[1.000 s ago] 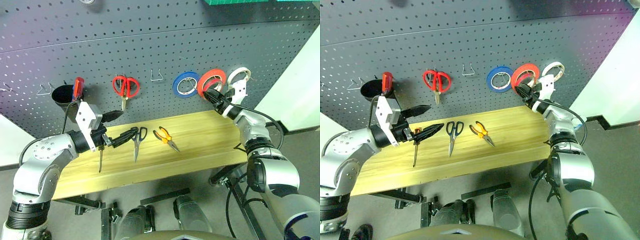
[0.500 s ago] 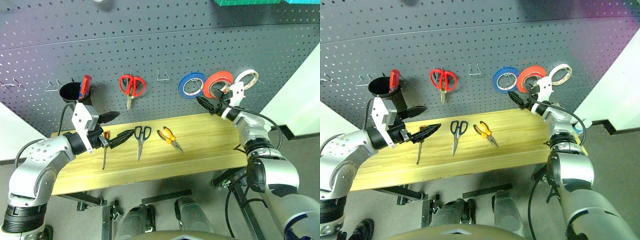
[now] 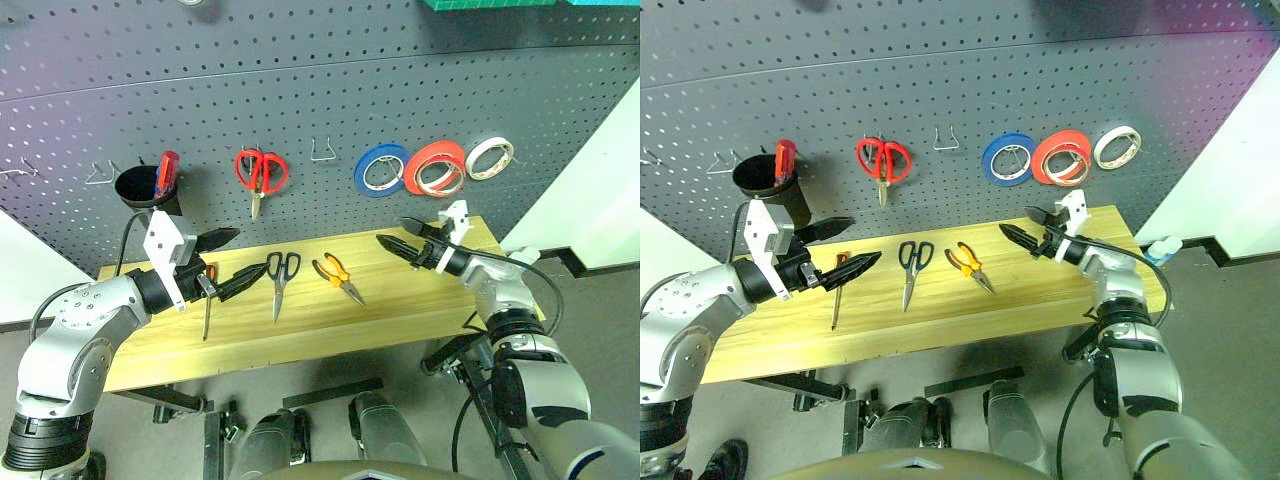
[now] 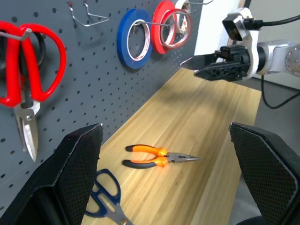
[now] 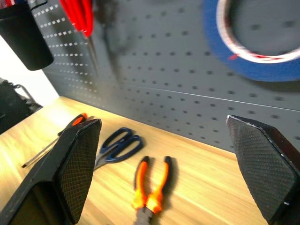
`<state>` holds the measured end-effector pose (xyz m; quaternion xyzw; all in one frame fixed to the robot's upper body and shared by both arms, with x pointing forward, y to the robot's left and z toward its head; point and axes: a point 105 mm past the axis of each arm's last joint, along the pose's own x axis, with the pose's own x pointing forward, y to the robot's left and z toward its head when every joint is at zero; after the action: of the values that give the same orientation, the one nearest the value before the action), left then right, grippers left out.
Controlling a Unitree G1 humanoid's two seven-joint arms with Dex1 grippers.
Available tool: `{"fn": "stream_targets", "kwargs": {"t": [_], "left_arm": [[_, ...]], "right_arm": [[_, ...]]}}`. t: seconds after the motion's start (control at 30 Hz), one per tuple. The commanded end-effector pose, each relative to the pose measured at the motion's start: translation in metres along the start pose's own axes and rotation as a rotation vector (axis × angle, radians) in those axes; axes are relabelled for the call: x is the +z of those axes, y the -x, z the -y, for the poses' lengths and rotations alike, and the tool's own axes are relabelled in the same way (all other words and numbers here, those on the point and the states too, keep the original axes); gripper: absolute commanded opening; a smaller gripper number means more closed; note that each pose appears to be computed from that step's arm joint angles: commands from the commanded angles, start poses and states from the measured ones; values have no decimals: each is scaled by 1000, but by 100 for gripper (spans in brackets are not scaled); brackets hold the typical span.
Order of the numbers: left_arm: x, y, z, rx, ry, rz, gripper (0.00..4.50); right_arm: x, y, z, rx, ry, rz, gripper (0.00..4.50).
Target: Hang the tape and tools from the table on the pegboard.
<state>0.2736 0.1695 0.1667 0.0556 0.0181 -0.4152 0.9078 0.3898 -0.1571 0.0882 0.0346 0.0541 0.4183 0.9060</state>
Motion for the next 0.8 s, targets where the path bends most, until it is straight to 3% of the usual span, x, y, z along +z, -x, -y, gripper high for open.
{"fn": "stream_targets", "kwargs": {"t": [0.03,0.3,0.53,0.8], "left_arm": [[9,9,0,22,-32,15,450],[4,18,2,63,-29,-2,450],[6,21,4,86,-30,-1,450],[6,20,7,89,-22,4,450]], "right_arm": [[-6,-21,-8,-40,83,-96,447],[-24,-62,-20,-170,79,-245,447],[-17,-88,-31,-245,136,-304,447],[-33,-85,-41,-265,89,-489,447]]}}
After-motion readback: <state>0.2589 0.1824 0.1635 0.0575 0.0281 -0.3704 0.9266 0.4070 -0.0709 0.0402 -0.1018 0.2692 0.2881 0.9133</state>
